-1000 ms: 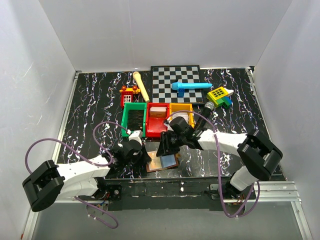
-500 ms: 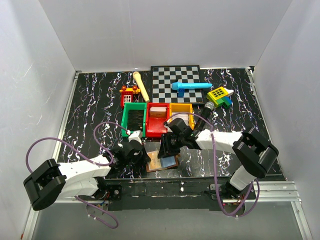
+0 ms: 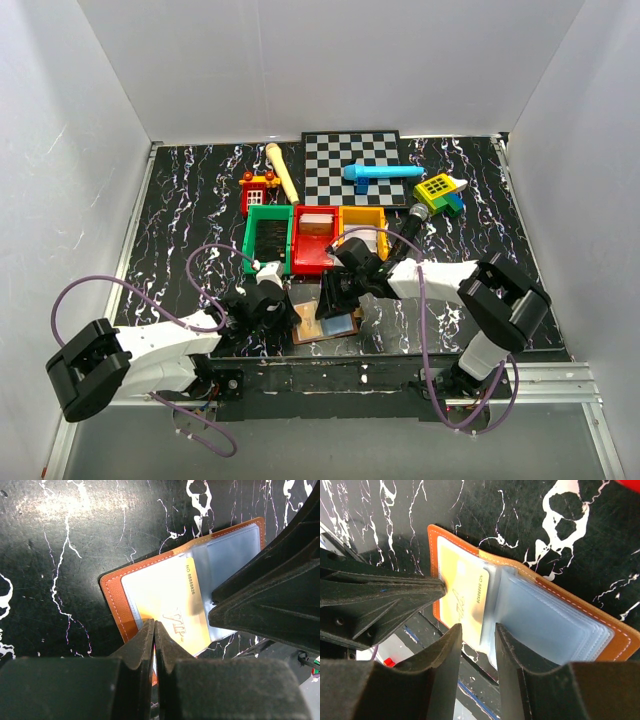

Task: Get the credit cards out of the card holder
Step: Remove the credit card from the card holder.

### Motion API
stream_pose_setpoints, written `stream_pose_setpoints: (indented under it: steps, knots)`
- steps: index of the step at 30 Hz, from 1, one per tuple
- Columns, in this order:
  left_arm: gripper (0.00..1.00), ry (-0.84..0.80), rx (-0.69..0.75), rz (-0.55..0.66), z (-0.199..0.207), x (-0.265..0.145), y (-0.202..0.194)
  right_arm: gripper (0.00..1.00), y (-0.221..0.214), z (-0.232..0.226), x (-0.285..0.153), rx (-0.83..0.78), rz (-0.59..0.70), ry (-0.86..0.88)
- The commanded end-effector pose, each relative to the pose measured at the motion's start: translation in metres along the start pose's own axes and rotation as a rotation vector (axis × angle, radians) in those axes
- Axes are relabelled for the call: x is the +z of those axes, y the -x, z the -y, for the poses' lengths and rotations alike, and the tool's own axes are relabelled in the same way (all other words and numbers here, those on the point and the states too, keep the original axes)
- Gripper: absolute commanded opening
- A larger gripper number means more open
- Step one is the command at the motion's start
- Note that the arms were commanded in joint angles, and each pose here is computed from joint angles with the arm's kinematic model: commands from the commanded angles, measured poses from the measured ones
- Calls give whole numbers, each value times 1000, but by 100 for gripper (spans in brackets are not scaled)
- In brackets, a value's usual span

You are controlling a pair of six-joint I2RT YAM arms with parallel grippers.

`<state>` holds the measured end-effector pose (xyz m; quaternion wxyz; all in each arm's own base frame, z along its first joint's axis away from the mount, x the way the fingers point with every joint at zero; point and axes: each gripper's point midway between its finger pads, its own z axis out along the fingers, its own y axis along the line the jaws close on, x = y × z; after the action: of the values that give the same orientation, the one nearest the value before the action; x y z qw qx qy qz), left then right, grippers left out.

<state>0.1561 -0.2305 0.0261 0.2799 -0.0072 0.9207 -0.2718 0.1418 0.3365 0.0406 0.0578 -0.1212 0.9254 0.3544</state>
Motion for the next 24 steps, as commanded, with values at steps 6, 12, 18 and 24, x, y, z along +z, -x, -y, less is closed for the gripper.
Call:
stream_pose_setpoints:
  steps: [6,12,18,24]
  knots:
    - [0,17,-4,22,-8,-3,0,40,7,-13,7,-32,-3,24]
    - [0,11,-1,21,-8,-3,-1,38,9,-17,10,-18,-1,45]
    - [0,18,-6,13,-10,-2,-4,35,9,-19,11,-16,8,68]
    - [0,24,-2,5,-12,0,-6,33,9,-22,11,-11,12,93]
